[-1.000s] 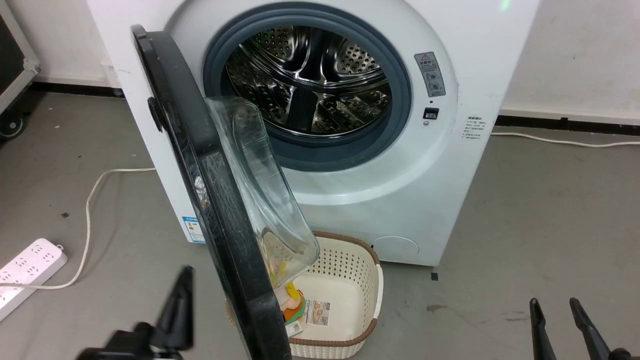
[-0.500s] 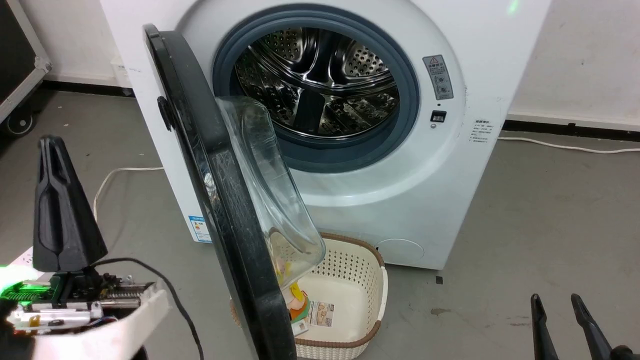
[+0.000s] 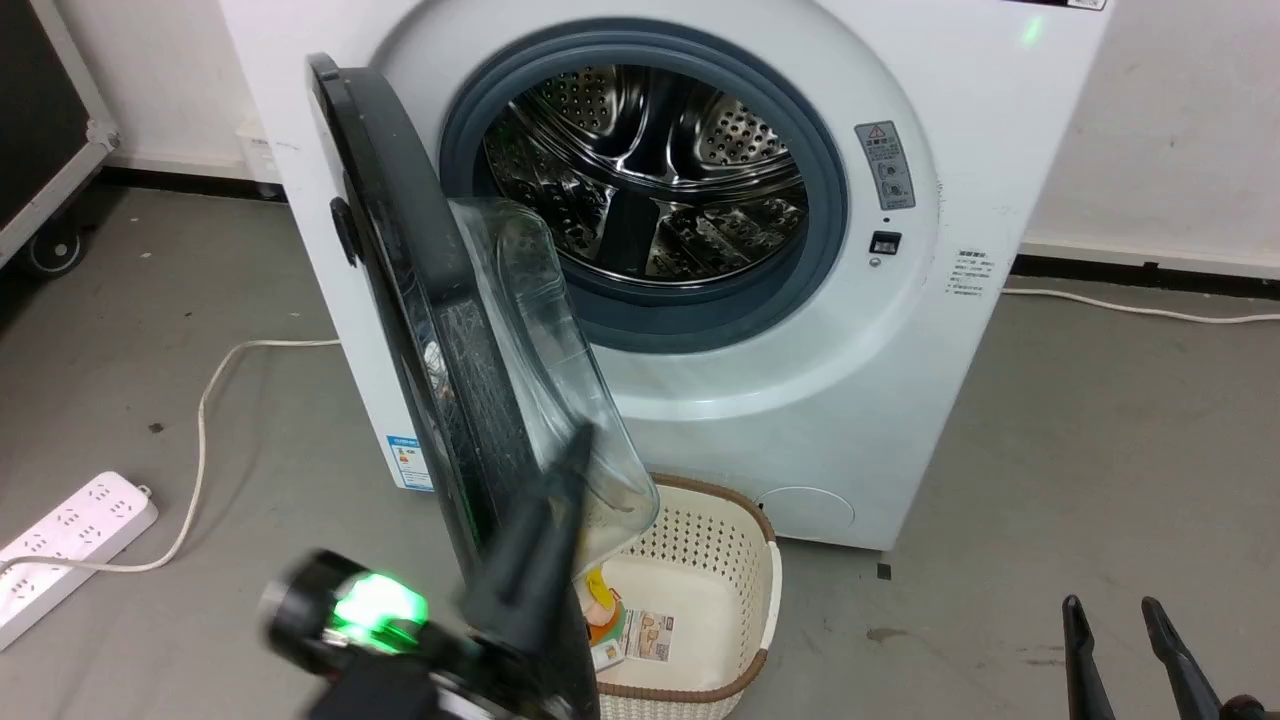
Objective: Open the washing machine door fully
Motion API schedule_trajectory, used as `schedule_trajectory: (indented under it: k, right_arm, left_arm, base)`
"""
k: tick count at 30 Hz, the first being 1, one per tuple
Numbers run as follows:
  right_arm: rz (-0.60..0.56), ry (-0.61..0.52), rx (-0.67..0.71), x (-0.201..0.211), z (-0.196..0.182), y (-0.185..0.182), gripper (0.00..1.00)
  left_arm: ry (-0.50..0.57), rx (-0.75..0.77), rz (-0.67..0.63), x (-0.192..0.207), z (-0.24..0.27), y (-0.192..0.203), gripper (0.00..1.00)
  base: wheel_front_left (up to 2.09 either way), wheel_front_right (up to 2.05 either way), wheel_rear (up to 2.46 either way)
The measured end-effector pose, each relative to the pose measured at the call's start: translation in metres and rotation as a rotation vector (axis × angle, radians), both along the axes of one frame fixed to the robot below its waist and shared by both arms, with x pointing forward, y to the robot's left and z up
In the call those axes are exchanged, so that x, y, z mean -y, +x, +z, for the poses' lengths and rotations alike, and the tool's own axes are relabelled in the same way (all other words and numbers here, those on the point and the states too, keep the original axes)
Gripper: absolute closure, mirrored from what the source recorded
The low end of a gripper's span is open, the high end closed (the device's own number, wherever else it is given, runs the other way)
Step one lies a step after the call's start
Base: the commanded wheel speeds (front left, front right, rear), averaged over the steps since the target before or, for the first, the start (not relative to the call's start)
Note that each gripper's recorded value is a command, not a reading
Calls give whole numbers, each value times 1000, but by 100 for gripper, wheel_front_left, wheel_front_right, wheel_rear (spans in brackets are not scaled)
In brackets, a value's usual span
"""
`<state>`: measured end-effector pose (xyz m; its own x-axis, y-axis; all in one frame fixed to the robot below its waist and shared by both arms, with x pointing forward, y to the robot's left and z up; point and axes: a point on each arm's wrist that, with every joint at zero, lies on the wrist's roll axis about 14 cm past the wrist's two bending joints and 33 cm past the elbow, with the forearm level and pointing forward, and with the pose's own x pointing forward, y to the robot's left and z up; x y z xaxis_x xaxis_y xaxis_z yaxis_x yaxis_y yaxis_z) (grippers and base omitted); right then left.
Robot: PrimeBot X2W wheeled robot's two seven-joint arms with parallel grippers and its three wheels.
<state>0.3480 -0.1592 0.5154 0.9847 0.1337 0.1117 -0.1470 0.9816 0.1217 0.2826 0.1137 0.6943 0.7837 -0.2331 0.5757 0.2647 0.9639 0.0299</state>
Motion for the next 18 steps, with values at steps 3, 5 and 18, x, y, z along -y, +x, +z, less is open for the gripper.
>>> schedule_trajectory:
  k: [3, 5, 18]
  right_arm:
    - [6, 1, -3, -2, -1, 0, 0]
    - [11, 1, -3, -3, -1, 1, 0]
    - [34, 1, -22, -11, -7, 3, 0]
  left_arm:
    - [16, -114, -64, 19, -26, 2, 100]
    - [27, -208, -101, 31, -47, 2, 100]
    - [45, -582, -45, 23, -140, 10, 100]
  base:
    - [0, 0, 0]
    - [0, 0, 0]
    - [0, 0, 0]
